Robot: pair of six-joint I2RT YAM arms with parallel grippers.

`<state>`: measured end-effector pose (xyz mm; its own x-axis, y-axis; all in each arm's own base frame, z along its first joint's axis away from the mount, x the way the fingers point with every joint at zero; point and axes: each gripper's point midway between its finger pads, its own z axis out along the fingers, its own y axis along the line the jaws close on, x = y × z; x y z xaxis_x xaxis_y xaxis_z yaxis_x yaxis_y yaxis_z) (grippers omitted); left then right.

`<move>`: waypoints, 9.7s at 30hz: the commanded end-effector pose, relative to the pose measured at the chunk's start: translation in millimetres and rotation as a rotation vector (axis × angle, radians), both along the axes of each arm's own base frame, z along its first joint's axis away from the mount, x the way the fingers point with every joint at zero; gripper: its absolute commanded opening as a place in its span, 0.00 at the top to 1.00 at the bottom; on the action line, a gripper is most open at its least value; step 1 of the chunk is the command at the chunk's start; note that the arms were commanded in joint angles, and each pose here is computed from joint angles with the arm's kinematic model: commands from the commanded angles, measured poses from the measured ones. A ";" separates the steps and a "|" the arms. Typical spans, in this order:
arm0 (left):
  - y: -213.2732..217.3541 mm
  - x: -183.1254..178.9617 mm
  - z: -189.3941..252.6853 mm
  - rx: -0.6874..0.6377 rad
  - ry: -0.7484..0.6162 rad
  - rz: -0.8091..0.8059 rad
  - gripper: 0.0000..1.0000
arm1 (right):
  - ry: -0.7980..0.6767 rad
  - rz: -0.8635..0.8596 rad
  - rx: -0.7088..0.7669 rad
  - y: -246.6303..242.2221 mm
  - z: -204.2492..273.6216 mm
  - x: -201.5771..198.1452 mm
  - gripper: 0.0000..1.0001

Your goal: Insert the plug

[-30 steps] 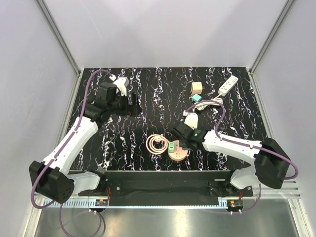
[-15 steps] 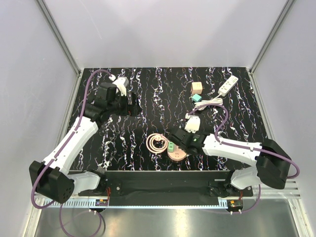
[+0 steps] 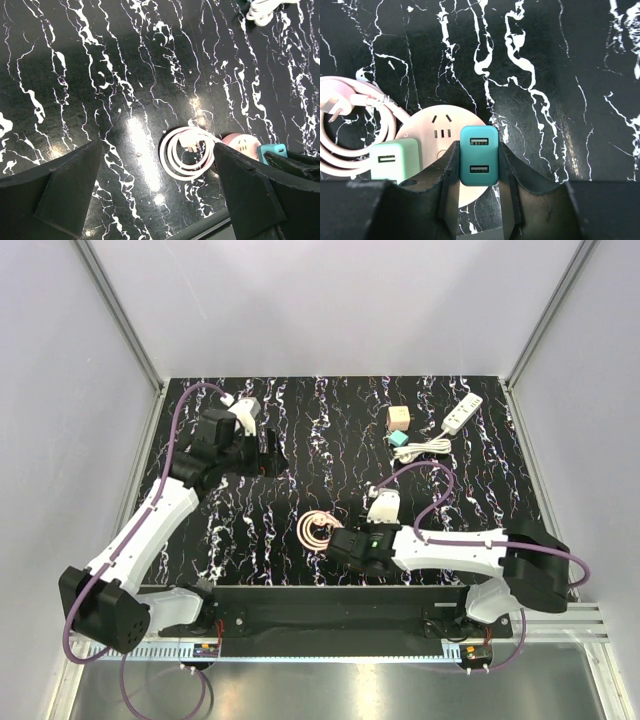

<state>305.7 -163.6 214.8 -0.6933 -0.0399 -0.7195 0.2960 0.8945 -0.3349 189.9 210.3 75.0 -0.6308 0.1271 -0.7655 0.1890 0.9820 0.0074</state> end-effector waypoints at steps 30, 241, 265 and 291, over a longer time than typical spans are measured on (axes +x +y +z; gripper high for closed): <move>6.6 3.3 24.4 -0.039 -0.125 0.041 0.01 | 0.207 0.068 -0.091 6.0 -71.2 -51.4 0.83; -118.0 -43.8 188.1 -1.144 -0.082 -0.498 1.00 | -0.479 0.850 1.278 69.1 346.8 37.9 0.31; -148.3 -67.9 207.4 -1.221 -0.049 -0.539 1.00 | -0.574 0.677 1.221 38.4 349.4 44.2 0.40; -151.9 -86.7 216.7 -1.232 -0.066 -0.538 1.00 | -0.548 0.744 1.295 45.9 346.8 33.3 0.49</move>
